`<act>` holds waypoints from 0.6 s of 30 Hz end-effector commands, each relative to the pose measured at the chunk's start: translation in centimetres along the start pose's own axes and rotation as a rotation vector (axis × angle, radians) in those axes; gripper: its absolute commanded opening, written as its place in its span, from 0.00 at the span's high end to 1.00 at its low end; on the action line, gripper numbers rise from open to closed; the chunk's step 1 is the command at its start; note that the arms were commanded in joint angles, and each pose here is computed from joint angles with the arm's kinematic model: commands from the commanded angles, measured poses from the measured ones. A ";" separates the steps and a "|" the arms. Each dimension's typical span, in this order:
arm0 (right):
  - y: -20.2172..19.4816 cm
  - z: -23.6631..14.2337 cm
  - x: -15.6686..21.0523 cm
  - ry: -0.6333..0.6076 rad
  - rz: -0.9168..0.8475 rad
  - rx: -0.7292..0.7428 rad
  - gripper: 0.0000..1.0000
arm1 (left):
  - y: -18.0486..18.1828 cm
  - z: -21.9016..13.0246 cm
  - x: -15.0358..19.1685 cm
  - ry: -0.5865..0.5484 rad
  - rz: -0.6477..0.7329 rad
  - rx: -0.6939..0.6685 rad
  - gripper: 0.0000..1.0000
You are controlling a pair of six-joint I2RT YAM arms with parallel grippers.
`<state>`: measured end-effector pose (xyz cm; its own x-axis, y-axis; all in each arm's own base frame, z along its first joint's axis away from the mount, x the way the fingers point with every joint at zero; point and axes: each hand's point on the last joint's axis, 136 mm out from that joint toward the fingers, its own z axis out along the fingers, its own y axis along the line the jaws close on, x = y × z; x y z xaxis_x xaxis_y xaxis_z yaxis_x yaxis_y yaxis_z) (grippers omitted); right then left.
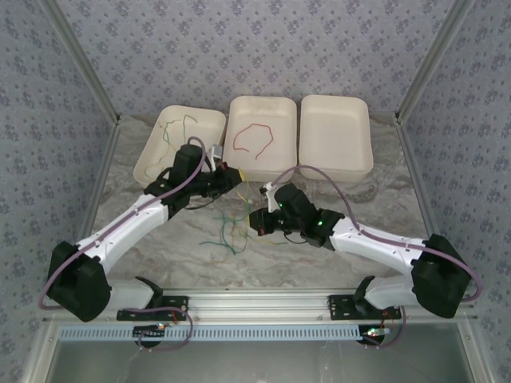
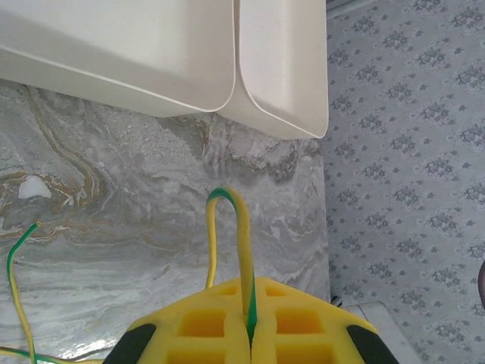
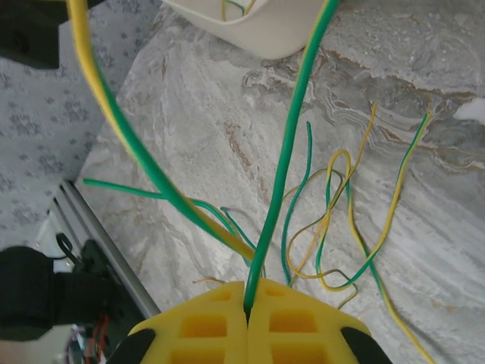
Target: Untangle the cables
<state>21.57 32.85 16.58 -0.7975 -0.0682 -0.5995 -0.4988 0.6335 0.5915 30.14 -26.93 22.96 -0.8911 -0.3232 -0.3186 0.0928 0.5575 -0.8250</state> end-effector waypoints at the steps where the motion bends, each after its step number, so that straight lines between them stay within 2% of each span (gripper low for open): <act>1: -0.2 -1.0 -1.0 -0.024 -0.041 0.041 1.00 | -1.3 -0.7 -0.9 -0.013 0.041 0.011 1.00; 5: -1.4 -2.1 -0.6 -0.014 -0.077 0.115 1.00 | -1.0 -0.7 -1.3 -0.011 0.050 -0.023 0.98; 7: -1.8 -2.9 -1.0 -0.021 -0.096 0.142 1.00 | -0.7 -0.8 -1.3 -0.008 0.048 -0.049 0.59; 8: -1.8 -3.2 -1.3 -0.030 -0.098 0.138 1.00 | -0.6 -1.1 -1.4 -0.018 0.042 -0.054 0.45; 9: -1.8 -3.6 -1.6 -0.037 -0.097 0.130 1.00 | -0.6 -1.5 -1.4 -0.035 0.032 -0.061 0.35; 10: -1.7 -3.9 -1.9 -0.047 -0.091 0.120 1.00 | -0.4 -2.1 -1.3 -0.053 0.022 -0.071 0.29; 14: -1.6 -4.9 -3.2 -0.086 -0.045 0.082 1.00 | 1.3 -5.9 -0.9 -0.183 -0.062 -0.143 0.26; 18: -1.2 -5.7 -4.9 -0.153 0.026 0.023 1.00 | 2.1 -8.2 0.7 -0.299 -0.122 -0.090 0.23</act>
<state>23.88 27.70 19.40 -0.7566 0.0025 -0.6539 -0.4614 0.7066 0.5366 26.67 -21.23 25.17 -0.7848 -0.4904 -0.3790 0.0117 0.5997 -0.8002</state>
